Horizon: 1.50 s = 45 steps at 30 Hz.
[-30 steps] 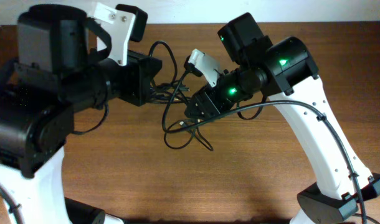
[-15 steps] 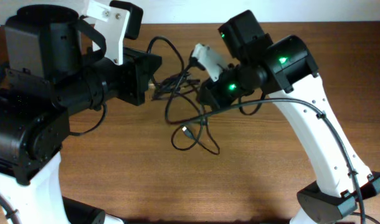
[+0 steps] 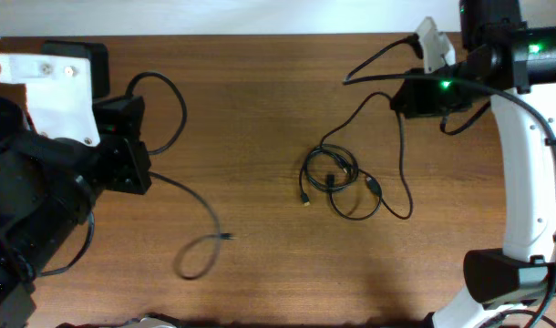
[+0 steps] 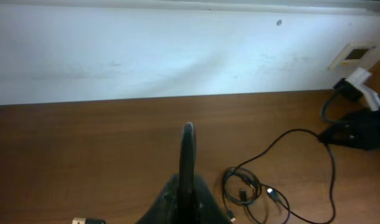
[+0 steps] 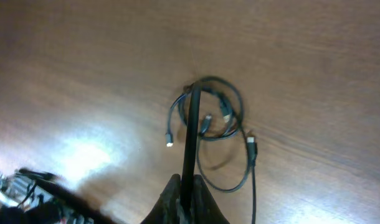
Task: Untangle cables
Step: 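Drag one separated cable to the right table edge with right gripper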
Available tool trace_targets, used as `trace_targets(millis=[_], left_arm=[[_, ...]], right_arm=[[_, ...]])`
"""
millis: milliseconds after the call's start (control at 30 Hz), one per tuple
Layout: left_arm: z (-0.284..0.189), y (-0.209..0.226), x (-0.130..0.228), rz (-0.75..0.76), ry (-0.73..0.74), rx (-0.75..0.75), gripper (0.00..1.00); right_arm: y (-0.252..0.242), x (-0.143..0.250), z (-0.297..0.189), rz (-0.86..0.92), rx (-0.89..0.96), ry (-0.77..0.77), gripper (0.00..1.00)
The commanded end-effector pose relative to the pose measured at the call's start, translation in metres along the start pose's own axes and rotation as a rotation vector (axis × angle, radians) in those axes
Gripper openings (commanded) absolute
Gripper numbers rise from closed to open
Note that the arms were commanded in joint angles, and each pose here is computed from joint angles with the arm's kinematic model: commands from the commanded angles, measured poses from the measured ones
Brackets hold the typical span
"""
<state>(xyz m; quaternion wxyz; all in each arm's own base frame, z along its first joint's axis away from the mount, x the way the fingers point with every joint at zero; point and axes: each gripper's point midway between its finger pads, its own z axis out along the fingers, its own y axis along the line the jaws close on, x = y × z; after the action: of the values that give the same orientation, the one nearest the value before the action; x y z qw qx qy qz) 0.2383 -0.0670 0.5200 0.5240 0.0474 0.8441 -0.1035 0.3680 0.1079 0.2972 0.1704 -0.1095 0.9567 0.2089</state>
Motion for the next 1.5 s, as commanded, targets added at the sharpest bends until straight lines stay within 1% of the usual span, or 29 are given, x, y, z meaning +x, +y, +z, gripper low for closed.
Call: trace_targets(millis=[0, 67, 100, 133, 167, 233, 267, 300, 467, 533, 567, 600, 633, 667, 700, 733, 767, 800, 833, 867, 900, 933, 967, 1033, 1100, 1200, 1267, 1367, 1467], left_arm=[[0.004, -0.014, -0.001, -0.006, 0.011, 0.081, 0.06], [0.016, -0.02, 0.005, -0.006, 0.057, 0.105, 0.07], [0.019, -0.023, 0.008, -0.007, 0.076, 0.124, 0.06], [0.021, -0.025, 0.01, -0.008, 0.09, 0.135, 0.06], [0.022, -0.025, 0.011, -0.008, 0.093, 0.135, 0.06], [0.028, -0.026, 0.008, -0.078, 0.097, 0.131, 0.02], [0.036, -0.026, 0.009, -0.176, 0.119, 0.123, 0.0], [0.043, -0.032, 0.013, -0.205, 0.155, 0.146, 0.0], [0.076, -0.066, 0.036, -0.233, 0.343, 0.314, 0.01], [0.086, -0.077, 0.04, -0.246, 0.39, 0.373, 0.01], [0.088, -0.081, 0.04, -0.251, 0.401, 0.395, 0.01], [0.085, -0.087, 0.039, -0.253, 0.403, 0.431, 0.0], [0.083, -0.093, 0.036, -0.255, 0.398, 0.473, 0.01], [0.083, -0.094, 0.035, -0.254, 0.393, 0.478, 0.02], [0.082, -0.095, 0.034, -0.255, 0.394, 0.486, 0.01], [0.082, -0.095, 0.035, -0.255, 0.395, 0.486, 0.01], [0.082, -0.095, 0.035, -0.255, 0.395, 0.486, 0.09], [0.082, -0.095, 0.035, -0.254, 0.394, 0.485, 0.43], [0.084, -0.092, 0.034, -0.248, 0.389, 0.467, 0.4], [0.086, -0.088, 0.035, -0.246, 0.386, 0.442, 0.23], [0.086, -0.088, 0.035, -0.227, 0.381, 0.445, 0.22], [0.087, -0.086, 0.035, -0.223, 0.378, 0.434, 0.32], [0.088, -0.083, 0.035, -0.221, 0.374, 0.417, 0.57], [0.09, -0.079, 0.037, -0.22, 0.378, 0.388, 0.67], [0.092, -0.073, 0.039, -0.213, 0.379, 0.354, 0.73], [0.093, -0.069, 0.042, -0.2, 0.383, 0.327, 0.73], [0.094, -0.066, 0.042, -0.191, 0.377, 0.311, 0.73], [0.094, -0.064, 0.041, -0.171, 0.372, 0.306, 0.73], [0.095, -0.062, 0.041, -0.155, 0.368, 0.297, 0.74]], right_arm=[[0.061, 0.003, 0.017, -0.115, -0.135, 0.025, 0.04], [0.103, 0.001, 0.029, -0.243, -0.168, 0.004, 0.04], [0.112, 0.001, 0.031, -0.261, -0.176, 0.0, 0.6], [0.113, 0.002, 0.031, -0.236, -0.178, 0.004, 0.78], [0.113, 0.003, 0.031, -0.231, -0.183, 0.008, 0.81], [0.162, 0.011, 0.014, -0.382, -0.491, -0.009, 0.84], [0.195, 0.014, -0.009, -0.506, -0.725, -0.068, 0.84], [0.204, 0.012, -0.017, -0.558, -0.789, -0.106, 0.83], [0.22, 0.016, -0.017, -0.64, -0.824, -0.127, 0.78], [0.229, 0.017, -0.015, -0.679, -0.826, -0.141, 0.63], [0.228, 0.016, -0.014, -0.683, -0.813, -0.142, 0.59], [0.226, 0.015, -0.011, -0.684, -0.792, -0.143, 0.5], [0.225, 0.014, -0.01, -0.684, -0.785, -0.143, 0.04], [0.225, 0.014, -0.01, -0.684, -0.785, -0.143, 0.08], [0.224, 0.014, -0.009, -0.683, -0.77, -0.142, 0.41], [0.221, 0.012, -0.006, -0.684, -0.746, -0.143, 0.16], [0.221, 0.012, -0.006, -0.684, -0.743, -0.142, 0.04], [0.22, 0.012, -0.006, -0.683, -0.742, -0.142, 0.04], [0.216, 0.01, -0.004, -0.674, -0.72, -0.142, 0.04], [0.21, 0.008, -0.002, -0.659, -0.699, -0.14, 0.04], [0.208, 0.007, -0.003, -0.652, -0.696, -0.139, 0.04], [0.204, 0.006, -0.003, -0.644, -0.688, -0.14, 0.04], [0.196, 0.003, 0.0, -0.631, -0.652, -0.141, 0.04], [0.176, -0.004, 0.003, -0.597, -0.583, -0.14, 0.04], [0.148, -0.016, -0.002, -0.538, -0.542, -0.169, 0.04], [0.096, -0.035, -0.015, -0.426, -0.469, -0.22, 0.04], [0.051, -0.047, -0.029, -0.271, -0.412, -0.261, 0.04], [-0.082, -0.052, -0.084, 0.122, -0.255, -0.404, 0.04], [-0.177, -0.021, -0.135, 0.352, -0.124, -0.523, 0.04]])
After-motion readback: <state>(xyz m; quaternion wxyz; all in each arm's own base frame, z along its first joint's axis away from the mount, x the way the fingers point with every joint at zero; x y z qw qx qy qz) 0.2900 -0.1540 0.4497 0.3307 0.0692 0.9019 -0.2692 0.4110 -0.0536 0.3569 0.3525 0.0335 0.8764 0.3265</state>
